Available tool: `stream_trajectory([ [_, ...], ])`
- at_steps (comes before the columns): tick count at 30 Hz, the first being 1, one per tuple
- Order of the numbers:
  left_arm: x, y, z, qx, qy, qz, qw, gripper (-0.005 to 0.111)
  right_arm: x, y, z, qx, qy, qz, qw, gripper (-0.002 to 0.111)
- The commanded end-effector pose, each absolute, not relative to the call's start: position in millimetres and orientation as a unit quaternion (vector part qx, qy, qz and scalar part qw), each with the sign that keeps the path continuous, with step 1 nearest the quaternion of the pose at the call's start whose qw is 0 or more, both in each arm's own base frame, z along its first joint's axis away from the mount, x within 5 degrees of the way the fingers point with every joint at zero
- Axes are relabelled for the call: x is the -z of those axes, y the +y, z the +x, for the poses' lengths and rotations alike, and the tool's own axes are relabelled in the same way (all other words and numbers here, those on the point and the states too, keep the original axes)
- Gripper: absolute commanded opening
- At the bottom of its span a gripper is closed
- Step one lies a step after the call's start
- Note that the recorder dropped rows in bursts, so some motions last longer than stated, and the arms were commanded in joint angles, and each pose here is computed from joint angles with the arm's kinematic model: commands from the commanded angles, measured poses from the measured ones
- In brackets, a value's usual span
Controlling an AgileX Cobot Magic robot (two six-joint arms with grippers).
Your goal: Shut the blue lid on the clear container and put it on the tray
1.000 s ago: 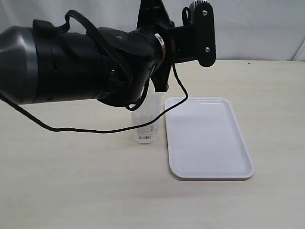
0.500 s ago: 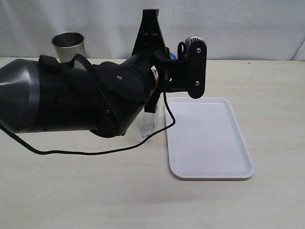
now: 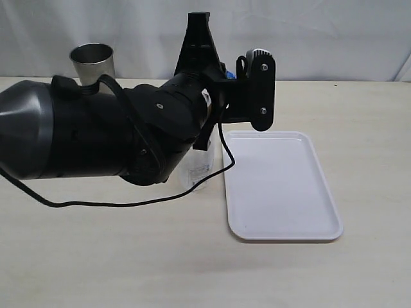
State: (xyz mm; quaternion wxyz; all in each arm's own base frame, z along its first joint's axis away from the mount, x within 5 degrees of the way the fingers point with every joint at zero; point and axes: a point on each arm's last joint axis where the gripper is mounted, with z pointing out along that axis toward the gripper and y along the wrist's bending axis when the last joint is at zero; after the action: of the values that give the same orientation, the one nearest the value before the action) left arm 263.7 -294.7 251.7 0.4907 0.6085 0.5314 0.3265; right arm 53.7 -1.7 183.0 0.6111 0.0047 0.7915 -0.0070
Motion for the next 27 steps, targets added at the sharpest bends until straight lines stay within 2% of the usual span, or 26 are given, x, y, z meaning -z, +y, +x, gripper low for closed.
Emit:
stream_trajectory([
  [1,-256,-290,264,-0.344,0.531,0.600,0.490,0.000,-182,-2,53,0.007,0.791,0.005,0.611,0.005],
  [11,-257,-292,257,-0.361,0.530,0.591,0.491,0.000,-182,-2,53,0.007,0.791,0.005,0.611,0.005],
  [27,-246,-287,247,-0.332,0.546,0.593,0.490,0.000,-182,-2,53,0.007,0.791,0.005,0.611,0.005],
])
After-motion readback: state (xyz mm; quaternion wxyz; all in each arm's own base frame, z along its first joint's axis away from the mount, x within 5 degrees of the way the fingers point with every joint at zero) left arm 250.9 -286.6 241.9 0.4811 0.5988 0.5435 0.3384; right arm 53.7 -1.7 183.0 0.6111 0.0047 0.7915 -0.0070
